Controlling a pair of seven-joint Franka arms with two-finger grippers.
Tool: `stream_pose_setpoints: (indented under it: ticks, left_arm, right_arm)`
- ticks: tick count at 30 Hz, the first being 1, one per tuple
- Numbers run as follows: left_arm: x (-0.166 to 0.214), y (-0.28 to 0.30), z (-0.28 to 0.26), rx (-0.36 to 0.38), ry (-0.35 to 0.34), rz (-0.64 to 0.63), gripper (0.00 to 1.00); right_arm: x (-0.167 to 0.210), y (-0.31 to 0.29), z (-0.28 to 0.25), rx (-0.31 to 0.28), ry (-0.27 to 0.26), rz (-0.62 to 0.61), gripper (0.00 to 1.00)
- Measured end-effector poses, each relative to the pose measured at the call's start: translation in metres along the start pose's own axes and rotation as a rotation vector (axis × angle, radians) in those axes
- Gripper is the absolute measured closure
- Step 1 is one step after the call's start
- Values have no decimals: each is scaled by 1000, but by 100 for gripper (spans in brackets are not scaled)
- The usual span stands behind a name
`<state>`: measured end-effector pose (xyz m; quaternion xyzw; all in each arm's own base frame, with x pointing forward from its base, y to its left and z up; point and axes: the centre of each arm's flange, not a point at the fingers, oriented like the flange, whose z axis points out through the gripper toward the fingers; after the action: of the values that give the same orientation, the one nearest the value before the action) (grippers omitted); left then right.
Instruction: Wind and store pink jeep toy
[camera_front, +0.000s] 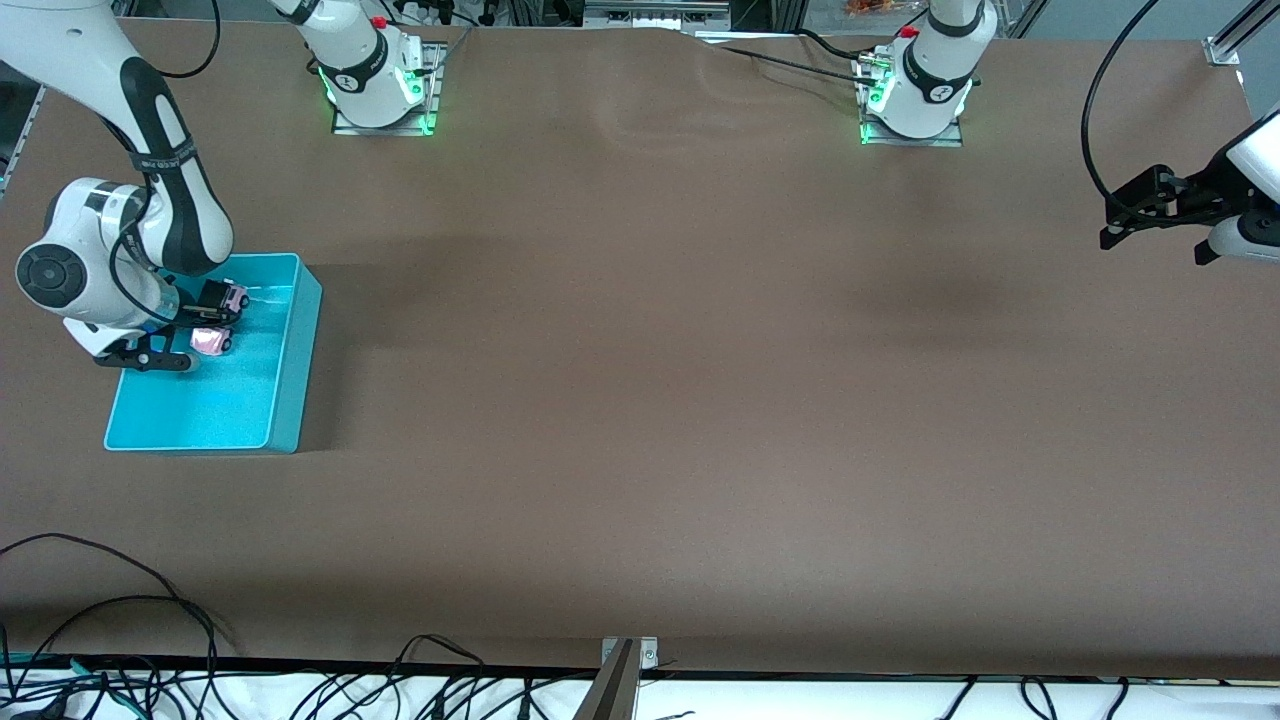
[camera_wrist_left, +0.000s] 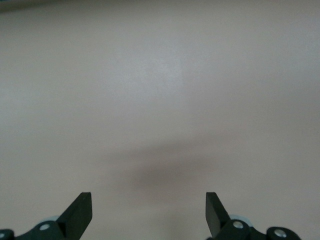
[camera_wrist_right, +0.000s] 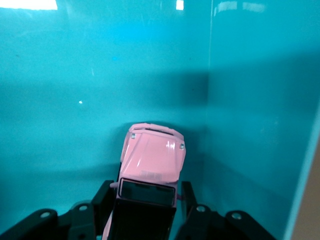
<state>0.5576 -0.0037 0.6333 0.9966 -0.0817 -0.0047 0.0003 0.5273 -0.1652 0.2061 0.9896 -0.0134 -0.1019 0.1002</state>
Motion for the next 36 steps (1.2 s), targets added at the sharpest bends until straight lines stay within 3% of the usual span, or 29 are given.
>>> stream_pose_setpoints:
  ticks: [3, 12, 23, 26, 27, 36]
  left_arm:
    - [0, 0, 0, 0, 0, 1, 0]
    - [0, 0, 0, 0, 0, 1, 0]
    - [0, 0, 0, 0, 0, 0, 0]
    - [0, 0, 1, 0, -1, 0, 0]
    - [1, 0, 3, -1, -5, 1, 0]
    - [5, 0, 4, -1, -3, 2, 0]
  right_arm:
    - [0, 0, 0, 0, 0, 0, 37]
    - [-1, -2, 2, 1, -18, -4, 0]
    - [-5, -7, -51, 13, -33, 14, 0]
    - [-10, -11, -82, 19, -20, 39, 0]
    - [-18, -19, -120, 24, 7, 56, 0]
    - [-33, -37, -174, 29, 53, 142, 0]
